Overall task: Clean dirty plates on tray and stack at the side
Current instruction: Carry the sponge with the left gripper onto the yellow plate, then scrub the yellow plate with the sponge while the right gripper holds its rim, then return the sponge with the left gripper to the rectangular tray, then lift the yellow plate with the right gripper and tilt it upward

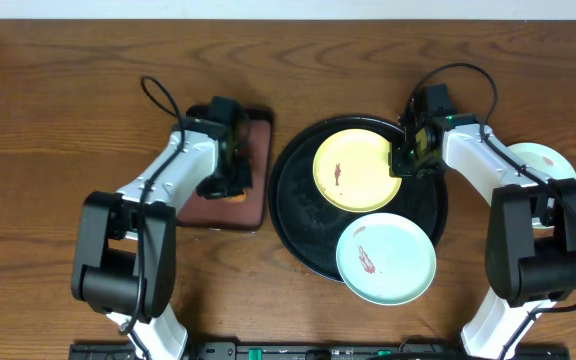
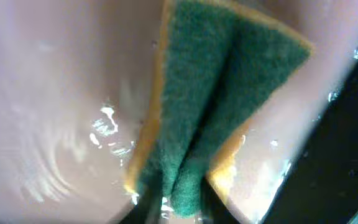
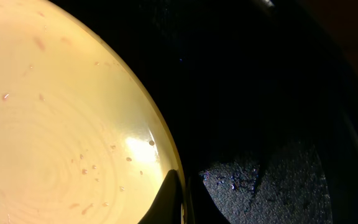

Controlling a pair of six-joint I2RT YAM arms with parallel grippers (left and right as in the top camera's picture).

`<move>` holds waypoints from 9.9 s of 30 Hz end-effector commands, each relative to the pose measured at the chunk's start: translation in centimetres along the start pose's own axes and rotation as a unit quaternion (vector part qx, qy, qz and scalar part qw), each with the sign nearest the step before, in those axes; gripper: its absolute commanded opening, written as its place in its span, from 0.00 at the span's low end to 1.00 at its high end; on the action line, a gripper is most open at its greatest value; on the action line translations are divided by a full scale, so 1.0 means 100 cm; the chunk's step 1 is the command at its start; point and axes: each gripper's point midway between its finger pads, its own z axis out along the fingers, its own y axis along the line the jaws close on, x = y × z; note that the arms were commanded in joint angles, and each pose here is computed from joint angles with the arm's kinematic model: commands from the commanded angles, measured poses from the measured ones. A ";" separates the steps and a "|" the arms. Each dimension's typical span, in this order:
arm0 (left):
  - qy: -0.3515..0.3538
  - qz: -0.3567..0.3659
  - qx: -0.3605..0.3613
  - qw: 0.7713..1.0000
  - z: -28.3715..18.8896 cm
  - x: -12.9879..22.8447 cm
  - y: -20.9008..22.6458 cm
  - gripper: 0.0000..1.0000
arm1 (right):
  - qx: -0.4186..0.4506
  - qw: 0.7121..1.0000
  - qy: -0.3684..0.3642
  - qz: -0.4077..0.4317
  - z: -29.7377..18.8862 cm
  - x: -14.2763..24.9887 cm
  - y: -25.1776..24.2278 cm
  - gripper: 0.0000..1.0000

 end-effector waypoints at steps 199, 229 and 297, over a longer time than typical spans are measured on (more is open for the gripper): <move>-0.267 0.149 -0.030 0.951 0.014 -0.114 -0.181 0.08 | 0.022 0.999 0.034 0.005 0.010 0.018 -0.002 0.01; -0.125 -0.060 -0.077 0.987 -0.079 -0.061 -0.016 0.08 | -0.001 0.998 0.027 -0.062 0.010 0.013 0.006 0.01; -0.278 -0.083 0.074 0.954 -0.263 0.027 0.053 0.89 | 0.197 0.720 -0.510 -0.428 -0.210 -0.049 0.308 0.01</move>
